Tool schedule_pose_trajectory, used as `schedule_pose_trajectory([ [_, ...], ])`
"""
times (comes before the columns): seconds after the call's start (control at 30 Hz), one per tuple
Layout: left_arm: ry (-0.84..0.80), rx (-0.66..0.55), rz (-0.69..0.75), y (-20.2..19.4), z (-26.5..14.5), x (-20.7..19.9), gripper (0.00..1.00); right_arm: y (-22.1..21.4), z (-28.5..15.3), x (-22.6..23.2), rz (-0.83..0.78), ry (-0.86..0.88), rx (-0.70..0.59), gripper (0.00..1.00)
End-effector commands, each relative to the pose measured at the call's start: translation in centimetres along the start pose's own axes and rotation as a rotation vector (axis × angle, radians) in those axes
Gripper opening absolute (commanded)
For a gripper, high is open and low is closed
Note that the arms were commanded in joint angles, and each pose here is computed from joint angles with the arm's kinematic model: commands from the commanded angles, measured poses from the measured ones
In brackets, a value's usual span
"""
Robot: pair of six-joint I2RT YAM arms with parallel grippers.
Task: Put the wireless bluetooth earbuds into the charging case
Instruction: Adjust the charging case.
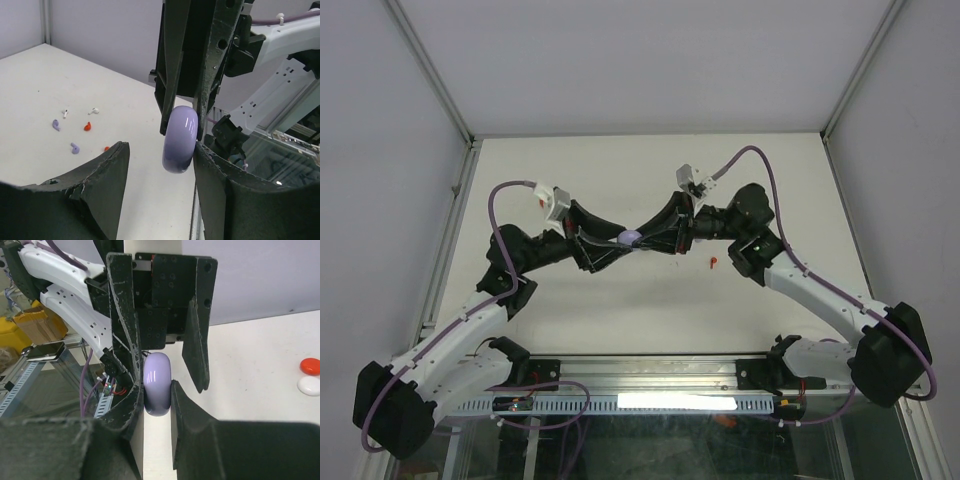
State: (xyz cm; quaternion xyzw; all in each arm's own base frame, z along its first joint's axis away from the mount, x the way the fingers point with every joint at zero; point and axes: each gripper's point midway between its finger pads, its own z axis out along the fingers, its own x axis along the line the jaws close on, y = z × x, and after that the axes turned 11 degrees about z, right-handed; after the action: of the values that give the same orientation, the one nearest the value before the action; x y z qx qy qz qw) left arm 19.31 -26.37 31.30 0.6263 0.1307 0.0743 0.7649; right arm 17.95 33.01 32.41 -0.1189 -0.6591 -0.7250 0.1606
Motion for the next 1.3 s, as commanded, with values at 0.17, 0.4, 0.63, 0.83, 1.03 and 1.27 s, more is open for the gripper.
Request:
schedule_pose_trajectory([
  [0.17, -0.098, -0.124, 0.044, 2.3, -0.3, -2.0, 0.51, 3.8, 0.0, 2.3, -0.082, 0.038, -0.171, 0.00],
  [0.4, -0.114, -0.170, 0.036, 2.7, -0.4, -2.3, 0.47, 3.6, 0.3, 2.7, -0.070, 0.061, -0.172, 0.00],
  [0.63, -0.136, -0.173, 0.029, 2.8, -0.1, -2.5, 0.45, 3.2, 0.5, 3.1, -0.066, 0.072, -0.166, 0.00],
  [0.83, -0.154, -0.185, 0.038, 3.1, -0.2, -2.8, 0.38, 2.8, 0.8, 3.3, -0.064, 0.086, -0.154, 0.00],
  [1.03, -0.176, -0.190, 0.045, 3.1, -0.2, -3.1, 0.31, 2.5, 1.0, 3.3, -0.052, 0.095, -0.139, 0.00],
  [1.27, -0.192, -0.169, 0.088, 2.8, -0.3, -3.4, 0.00, 2.3, 1.1, 3.4, -0.058, 0.094, -0.119, 0.12],
])
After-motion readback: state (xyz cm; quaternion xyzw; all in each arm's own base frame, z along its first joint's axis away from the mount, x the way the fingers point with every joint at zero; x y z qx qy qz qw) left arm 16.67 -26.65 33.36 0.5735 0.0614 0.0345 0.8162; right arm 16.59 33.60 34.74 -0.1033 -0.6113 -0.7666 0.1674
